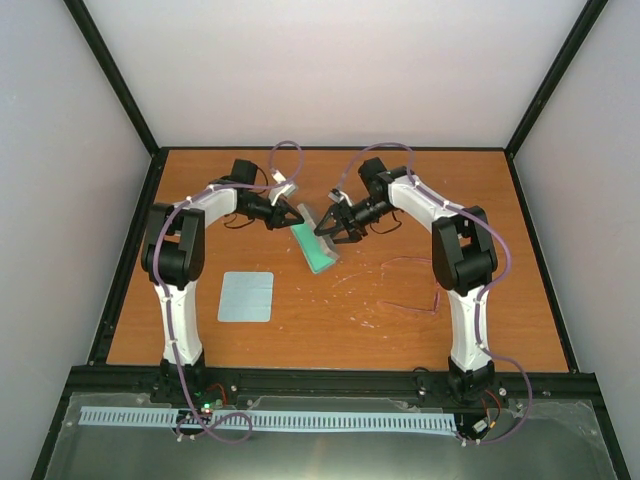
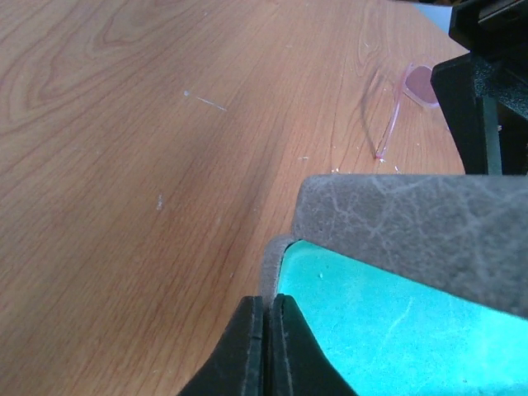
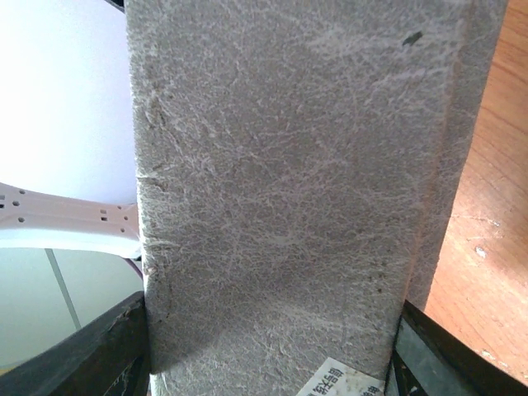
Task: Organize the sunglasses
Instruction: Place the sunglasses case at the center of the board.
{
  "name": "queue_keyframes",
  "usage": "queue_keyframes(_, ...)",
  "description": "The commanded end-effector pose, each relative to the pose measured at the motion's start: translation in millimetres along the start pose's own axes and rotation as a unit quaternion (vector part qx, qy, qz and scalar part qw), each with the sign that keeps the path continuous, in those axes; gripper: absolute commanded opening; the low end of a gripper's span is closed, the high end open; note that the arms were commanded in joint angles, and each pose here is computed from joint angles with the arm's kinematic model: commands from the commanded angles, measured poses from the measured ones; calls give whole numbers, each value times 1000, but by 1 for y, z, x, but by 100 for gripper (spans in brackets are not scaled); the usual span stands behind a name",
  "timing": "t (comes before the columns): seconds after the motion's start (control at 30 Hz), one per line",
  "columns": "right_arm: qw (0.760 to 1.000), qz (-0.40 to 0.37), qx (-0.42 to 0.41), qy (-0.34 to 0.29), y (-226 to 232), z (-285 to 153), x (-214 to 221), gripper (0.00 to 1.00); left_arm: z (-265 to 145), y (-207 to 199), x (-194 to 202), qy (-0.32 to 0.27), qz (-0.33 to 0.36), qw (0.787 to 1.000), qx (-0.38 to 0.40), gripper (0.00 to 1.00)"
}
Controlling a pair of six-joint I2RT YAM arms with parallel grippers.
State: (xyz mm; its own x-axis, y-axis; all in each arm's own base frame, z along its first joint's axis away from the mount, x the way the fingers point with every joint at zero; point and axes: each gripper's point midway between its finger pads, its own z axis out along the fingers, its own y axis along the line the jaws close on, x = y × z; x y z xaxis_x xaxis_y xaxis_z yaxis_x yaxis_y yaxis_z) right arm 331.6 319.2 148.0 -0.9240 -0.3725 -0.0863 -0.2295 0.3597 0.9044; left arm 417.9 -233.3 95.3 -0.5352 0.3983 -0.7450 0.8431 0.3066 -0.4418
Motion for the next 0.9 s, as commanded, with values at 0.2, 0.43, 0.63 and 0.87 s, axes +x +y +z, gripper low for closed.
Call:
queue_keyframes(0.2,998,-42,-36,-5,19,4,-12,3,5,-5,6,20,-16,1000,9,0)
queue_keyframes(0.43,999,-18,39,-28,-13,-4,-17,65,-9,32,5,29,-75,989,-125,0)
queue_keyframes(0.63,988,16,111,-111,-48,-58,-25,100,-27,59,13,37,-148,962,-228,0)
queue_keyframes(0.87,964,63,194,-170,-79,-95,-23,81,-34,82,30,43,-202,933,-294,0)
